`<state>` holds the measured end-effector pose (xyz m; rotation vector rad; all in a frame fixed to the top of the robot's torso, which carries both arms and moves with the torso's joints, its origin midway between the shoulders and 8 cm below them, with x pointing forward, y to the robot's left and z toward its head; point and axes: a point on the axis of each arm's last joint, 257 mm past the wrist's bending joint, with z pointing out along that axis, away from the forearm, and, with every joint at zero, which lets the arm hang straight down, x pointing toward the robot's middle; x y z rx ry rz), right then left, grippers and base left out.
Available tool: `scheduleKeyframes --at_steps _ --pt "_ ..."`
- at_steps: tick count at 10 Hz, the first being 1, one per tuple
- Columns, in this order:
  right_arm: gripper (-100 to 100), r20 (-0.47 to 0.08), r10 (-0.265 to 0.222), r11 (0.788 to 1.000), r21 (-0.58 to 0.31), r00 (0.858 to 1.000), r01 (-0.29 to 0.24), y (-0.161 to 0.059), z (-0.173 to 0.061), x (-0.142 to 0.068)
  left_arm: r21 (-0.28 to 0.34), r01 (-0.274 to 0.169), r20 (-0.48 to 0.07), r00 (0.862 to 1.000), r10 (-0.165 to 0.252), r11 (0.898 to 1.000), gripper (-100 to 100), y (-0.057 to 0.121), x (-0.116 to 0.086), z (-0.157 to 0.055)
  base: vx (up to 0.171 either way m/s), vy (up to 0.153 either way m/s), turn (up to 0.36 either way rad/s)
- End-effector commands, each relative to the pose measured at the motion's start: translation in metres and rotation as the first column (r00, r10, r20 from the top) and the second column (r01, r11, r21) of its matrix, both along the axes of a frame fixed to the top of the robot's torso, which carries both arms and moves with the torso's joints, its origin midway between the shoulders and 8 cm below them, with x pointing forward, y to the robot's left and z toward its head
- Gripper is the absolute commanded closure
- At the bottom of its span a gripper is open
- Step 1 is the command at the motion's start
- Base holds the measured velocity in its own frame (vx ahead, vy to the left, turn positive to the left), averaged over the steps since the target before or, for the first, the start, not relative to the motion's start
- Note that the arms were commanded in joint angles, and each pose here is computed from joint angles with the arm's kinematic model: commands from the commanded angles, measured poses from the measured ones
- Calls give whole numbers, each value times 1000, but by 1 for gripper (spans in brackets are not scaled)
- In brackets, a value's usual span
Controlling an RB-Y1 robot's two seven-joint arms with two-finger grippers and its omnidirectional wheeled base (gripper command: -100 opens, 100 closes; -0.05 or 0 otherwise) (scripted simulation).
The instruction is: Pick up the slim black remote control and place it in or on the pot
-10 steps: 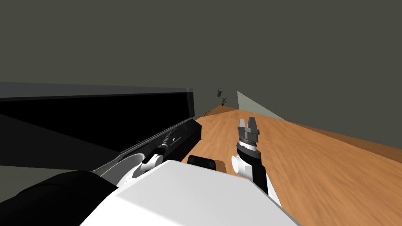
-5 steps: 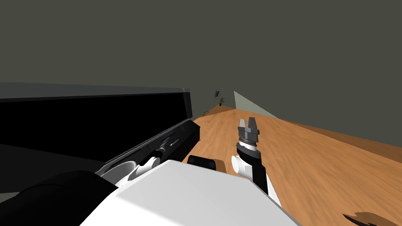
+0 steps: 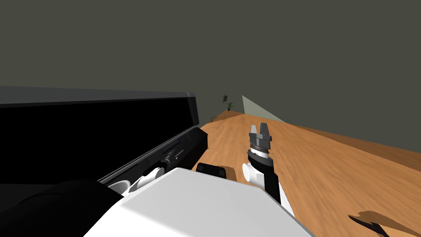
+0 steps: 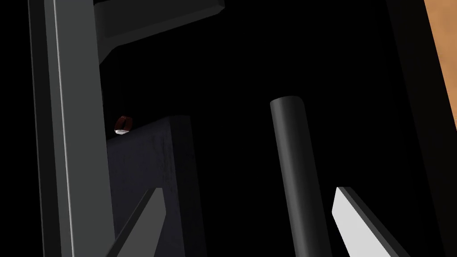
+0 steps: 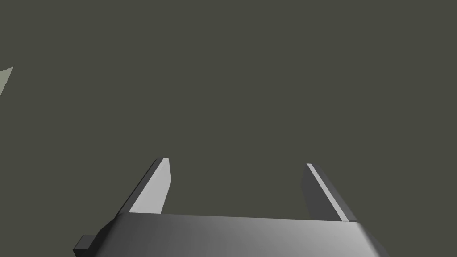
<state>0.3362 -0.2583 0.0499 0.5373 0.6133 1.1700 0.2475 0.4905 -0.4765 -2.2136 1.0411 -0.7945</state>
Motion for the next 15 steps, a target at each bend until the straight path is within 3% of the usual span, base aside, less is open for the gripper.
scheduleKeyframes --at_steps 1,2,3,4,5,6,8,9,10,11,12,13,14,15 --pt "0 0 0 1000 0 1000 0 0 0 0 -19 -25 -50 998 24 1000 -100 6 -17 -14 82 -11 -61" --pt "0 0 0 1000 0 1000 0 0 0 0 -47 -57 -105 993 52 997 -100 14 -36 -29 96 -7 -109" --pt "0 0 0 1000 0 1000 0 0 0 0 -51 -61 -121 991 54 997 -100 14 -40 -32 83 5 -49" --pt "0 0 0 1000 0 1000 0 0 0 0 -78 -96 -180 980 80 992 -100 20 -61 -46 85 10 -76" --pt "0 0 0 1000 0 1000 0 0 0 0 -79 -99 -190 978 83 992 -100 21 -64 -48 76 2 -56" --pt "0 0 0 1000 0 1000 0 0 0 0 -103 -126 -241 966 98 987 -100 25 -81 -58 86 0 -93" --pt "0 0 0 1000 0 1000 0 0 0 0 -103 -139 -255 961 109 985 -100 27 -88 -62 54 6 -17" --pt "0 0 0 1000 0 1000 0 0 0 0 -125 -174 -308 943 129 977 -100 32 -108 -71 61 0 -92" --pt "0 0 0 1000 0 1000 0 0 0 0 -123 -180 -315 940 133 976 -100 33 -111 -73 64 8 -44" --pt "0 0 0 1000 0 1000 0 0 0 0 -142 -216 -365 918 152 966 -100 37 -131 -80 87 1 -89" --pt "0 0 0 1000 0 1000 0 0 0 0 -140 -221 -371 916 155 965 -100 38 -134 -82 77 5 -34" --pt "0 0 0 1000 0 1000 0 0 0 0 -152 -260 -419 891 176 954 -100 43 -155 -88 87 13 -61" --pt "0 0 0 1000 0 1000 0 0 0 0 -153 -260 -421 890 175 953 -100 42 -155 -88 80 12 -43" --pt "0 0 0 1000 0 1000 0 0 0 0 -163 -298 -465 864 193 940 -100 46 -175 -94 85 2 -80"
